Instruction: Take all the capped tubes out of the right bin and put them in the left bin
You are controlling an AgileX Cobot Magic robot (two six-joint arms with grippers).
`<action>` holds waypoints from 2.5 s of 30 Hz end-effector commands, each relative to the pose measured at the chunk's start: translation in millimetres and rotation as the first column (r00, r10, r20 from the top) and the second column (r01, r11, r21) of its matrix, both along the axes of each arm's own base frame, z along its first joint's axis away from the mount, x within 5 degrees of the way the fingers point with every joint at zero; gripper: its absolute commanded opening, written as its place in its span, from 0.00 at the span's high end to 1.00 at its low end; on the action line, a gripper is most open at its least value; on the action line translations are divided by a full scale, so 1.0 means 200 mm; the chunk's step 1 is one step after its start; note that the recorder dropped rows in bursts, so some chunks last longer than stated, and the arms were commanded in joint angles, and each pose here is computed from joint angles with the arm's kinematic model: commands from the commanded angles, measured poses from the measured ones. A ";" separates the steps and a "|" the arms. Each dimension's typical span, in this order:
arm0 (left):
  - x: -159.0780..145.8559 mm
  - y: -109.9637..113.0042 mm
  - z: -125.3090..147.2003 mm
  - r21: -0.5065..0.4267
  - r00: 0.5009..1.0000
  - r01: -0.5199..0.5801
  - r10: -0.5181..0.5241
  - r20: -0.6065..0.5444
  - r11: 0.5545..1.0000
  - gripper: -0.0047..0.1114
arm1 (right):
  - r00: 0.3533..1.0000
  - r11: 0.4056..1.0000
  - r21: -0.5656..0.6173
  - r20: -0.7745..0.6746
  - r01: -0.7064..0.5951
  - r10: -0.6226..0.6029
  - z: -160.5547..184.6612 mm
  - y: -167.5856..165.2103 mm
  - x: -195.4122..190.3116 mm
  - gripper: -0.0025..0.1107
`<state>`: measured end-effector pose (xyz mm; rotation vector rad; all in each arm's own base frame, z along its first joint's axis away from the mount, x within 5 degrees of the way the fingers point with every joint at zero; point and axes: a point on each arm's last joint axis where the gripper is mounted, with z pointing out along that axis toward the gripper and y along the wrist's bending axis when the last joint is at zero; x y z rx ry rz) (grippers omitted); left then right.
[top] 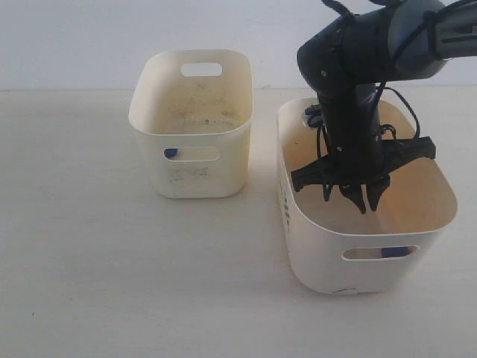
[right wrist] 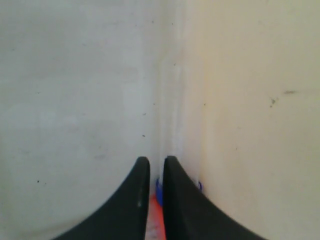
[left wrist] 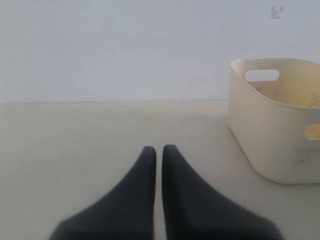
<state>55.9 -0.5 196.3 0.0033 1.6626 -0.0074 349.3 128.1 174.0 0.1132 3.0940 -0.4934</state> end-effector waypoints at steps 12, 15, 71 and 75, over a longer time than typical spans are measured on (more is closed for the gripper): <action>0.00 0.00 0.01 -0.008 1.000 0.007 -0.007 0.007 1.000 0.92 | 1.000 0.999 -0.042 -0.031 -0.004 0.003 -0.07 -0.01 0.01 0.76; 0.00 0.00 0.01 -0.008 1.000 0.007 -0.007 0.007 1.000 0.92 | 0.999 0.998 -0.052 -0.033 -0.029 0.027 -0.07 -0.02 0.02 0.50; 0.00 0.00 0.01 -0.008 1.000 0.007 -0.007 0.007 1.000 0.92 | 0.991 0.992 0.043 -0.046 -0.121 0.123 -0.23 0.04 0.06 0.43; 0.00 0.00 0.01 -0.008 1.000 0.007 -0.007 0.007 1.000 0.92 | 0.987 0.985 0.081 0.062 -0.154 0.149 -0.08 0.04 0.07 0.43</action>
